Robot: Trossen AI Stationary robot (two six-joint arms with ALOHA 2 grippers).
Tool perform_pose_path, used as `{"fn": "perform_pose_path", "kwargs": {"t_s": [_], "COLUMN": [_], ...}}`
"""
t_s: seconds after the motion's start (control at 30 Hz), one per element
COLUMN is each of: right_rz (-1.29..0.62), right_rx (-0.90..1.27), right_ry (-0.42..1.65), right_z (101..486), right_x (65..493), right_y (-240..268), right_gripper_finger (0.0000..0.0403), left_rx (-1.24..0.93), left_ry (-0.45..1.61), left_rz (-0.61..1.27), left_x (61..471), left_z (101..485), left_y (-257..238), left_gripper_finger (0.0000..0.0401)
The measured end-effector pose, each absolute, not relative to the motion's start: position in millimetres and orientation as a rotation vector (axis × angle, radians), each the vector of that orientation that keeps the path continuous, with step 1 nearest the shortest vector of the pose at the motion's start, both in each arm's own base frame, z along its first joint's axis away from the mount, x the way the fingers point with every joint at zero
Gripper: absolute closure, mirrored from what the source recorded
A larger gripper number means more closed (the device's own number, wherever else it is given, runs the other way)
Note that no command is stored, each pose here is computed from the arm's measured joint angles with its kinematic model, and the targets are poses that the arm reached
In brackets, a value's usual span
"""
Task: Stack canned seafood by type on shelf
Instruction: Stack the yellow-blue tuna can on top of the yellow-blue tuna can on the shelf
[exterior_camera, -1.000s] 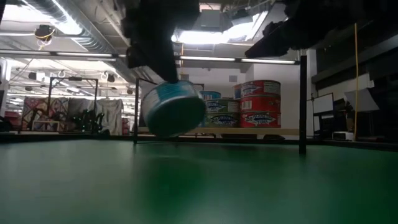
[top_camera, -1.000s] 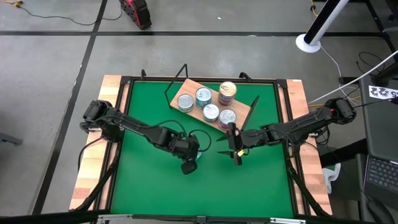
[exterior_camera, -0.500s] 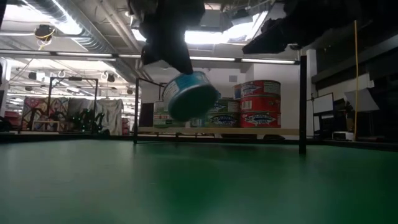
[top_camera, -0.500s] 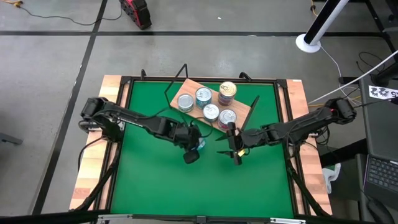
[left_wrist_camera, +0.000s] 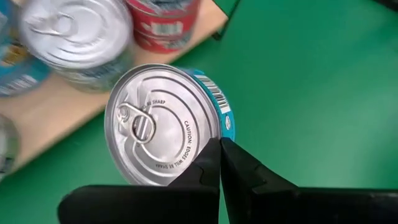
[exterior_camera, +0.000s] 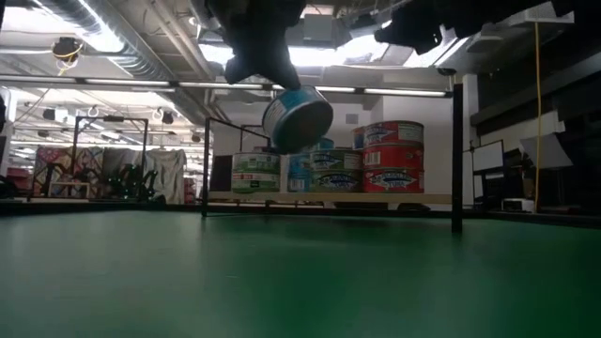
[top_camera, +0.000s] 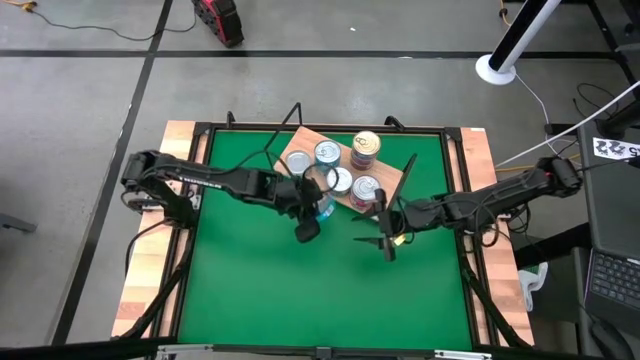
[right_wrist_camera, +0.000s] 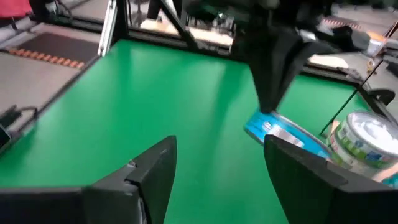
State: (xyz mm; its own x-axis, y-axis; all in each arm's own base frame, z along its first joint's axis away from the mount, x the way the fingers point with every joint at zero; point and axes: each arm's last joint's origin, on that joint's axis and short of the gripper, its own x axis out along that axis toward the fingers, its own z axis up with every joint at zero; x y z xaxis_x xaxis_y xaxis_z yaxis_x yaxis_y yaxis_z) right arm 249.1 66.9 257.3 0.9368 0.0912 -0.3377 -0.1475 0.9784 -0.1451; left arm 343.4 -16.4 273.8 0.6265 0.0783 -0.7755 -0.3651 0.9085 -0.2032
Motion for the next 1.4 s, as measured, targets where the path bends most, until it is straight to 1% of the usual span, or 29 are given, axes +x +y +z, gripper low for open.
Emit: {"fn": "perform_pose_path", "kwargs": {"t_s": [0.3, 0.53, 0.97, 1.17, 1.4], "right_rz": [0.12, 0.12, 0.12, 0.12, 0.119], "right_rx": [-0.16, -0.16, -0.16, -0.16, -0.16], "right_ry": [0.291, 0.294, 0.293, 0.293, 0.293], "right_z": [267.8, 267.5, 267.5, 267.6, 267.6], "right_x": [242.5, 242.4, 242.4, 242.5, 242.5], "right_y": [65.0, 64.9, 64.9, 64.8, 64.7], "right_gripper_finger": [0.0162, 0.0162, 0.0162, 0.0162, 0.0162], "left_rx": [-0.328, -0.284, -0.2, -0.159, -0.129], "left_ry": [0.798, 0.706, 0.619, 0.606, 0.68], "left_rz": [0.291, 0.313, 0.371, 0.406, 0.427], "left_x": [335.7, 334.3, 332.8, 331.7, 339.9], "left_z": [290.1, 302.5, 332.5, 333.5, 313.4], "left_y": [11.4, 35.7, 74.7, 94.0, 109.9], "left_gripper_finger": [0.0401, 0.0401, 0.0401, 0.0401, 0.0401]}}
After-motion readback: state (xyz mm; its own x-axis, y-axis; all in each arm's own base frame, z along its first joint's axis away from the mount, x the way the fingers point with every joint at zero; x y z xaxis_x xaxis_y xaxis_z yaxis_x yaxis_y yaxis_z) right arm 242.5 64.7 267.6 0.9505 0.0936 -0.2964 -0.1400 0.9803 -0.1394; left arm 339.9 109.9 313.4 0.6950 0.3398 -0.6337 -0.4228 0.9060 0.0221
